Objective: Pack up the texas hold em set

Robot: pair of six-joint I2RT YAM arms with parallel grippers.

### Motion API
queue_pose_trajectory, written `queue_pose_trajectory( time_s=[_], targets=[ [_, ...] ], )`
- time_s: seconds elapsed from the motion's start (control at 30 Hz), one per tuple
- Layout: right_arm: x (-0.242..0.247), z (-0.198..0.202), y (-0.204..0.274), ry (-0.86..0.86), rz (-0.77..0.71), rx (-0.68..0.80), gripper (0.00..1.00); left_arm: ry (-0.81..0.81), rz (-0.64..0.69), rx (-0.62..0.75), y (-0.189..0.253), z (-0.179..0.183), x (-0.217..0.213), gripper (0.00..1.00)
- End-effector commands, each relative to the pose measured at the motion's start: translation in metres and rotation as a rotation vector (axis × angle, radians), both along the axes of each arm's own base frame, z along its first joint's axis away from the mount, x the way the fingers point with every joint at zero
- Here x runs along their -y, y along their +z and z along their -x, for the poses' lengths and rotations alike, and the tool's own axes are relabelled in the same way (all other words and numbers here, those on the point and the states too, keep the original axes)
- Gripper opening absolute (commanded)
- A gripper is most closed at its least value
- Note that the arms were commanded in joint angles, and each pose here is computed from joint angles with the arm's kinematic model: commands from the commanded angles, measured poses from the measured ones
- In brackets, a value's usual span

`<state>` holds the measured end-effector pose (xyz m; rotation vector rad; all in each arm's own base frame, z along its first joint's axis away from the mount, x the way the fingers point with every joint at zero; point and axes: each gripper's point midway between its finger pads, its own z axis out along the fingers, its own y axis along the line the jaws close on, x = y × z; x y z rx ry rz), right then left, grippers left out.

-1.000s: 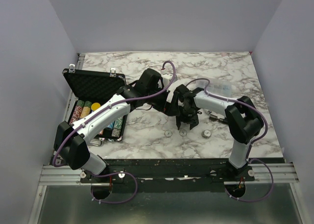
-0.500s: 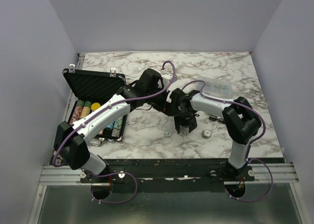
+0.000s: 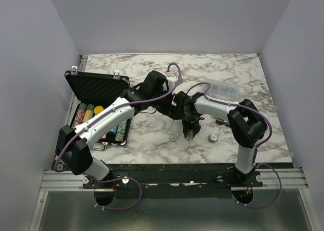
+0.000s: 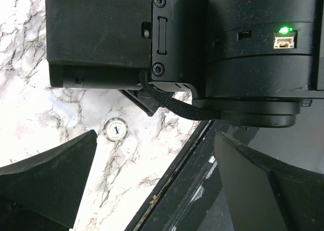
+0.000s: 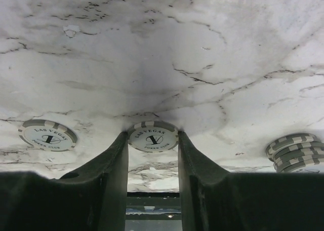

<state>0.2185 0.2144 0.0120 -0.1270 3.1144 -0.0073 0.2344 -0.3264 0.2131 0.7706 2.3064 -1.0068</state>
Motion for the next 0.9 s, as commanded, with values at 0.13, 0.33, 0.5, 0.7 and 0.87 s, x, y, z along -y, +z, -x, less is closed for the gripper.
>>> queue_pose_trajectory(
  time_s=[0.13,0.33,0.5,0.7,0.87],
  targets=[
    [0.016,-0.012,0.003,-0.079,0.032,0.093,0.22,0.009,-0.004,0.017,0.002,-0.002,-0.004,0.98],
    [0.059,-0.017,0.044,-0.168,0.089,0.172,0.21,0.006,0.0,0.018,0.003,-0.002,-0.004,0.98],
    [0.103,0.003,0.053,-0.249,0.126,0.138,0.21,0.003,0.003,0.013,0.004,-0.001,-0.003,0.98],
    [0.125,0.015,0.053,-0.311,0.126,0.112,0.23,-0.002,0.01,0.003,0.003,0.0,-0.001,0.98],
    [0.128,0.014,0.05,-0.311,0.134,0.097,0.24,-0.003,0.012,0.001,0.003,0.0,-0.001,0.99]
  ],
)
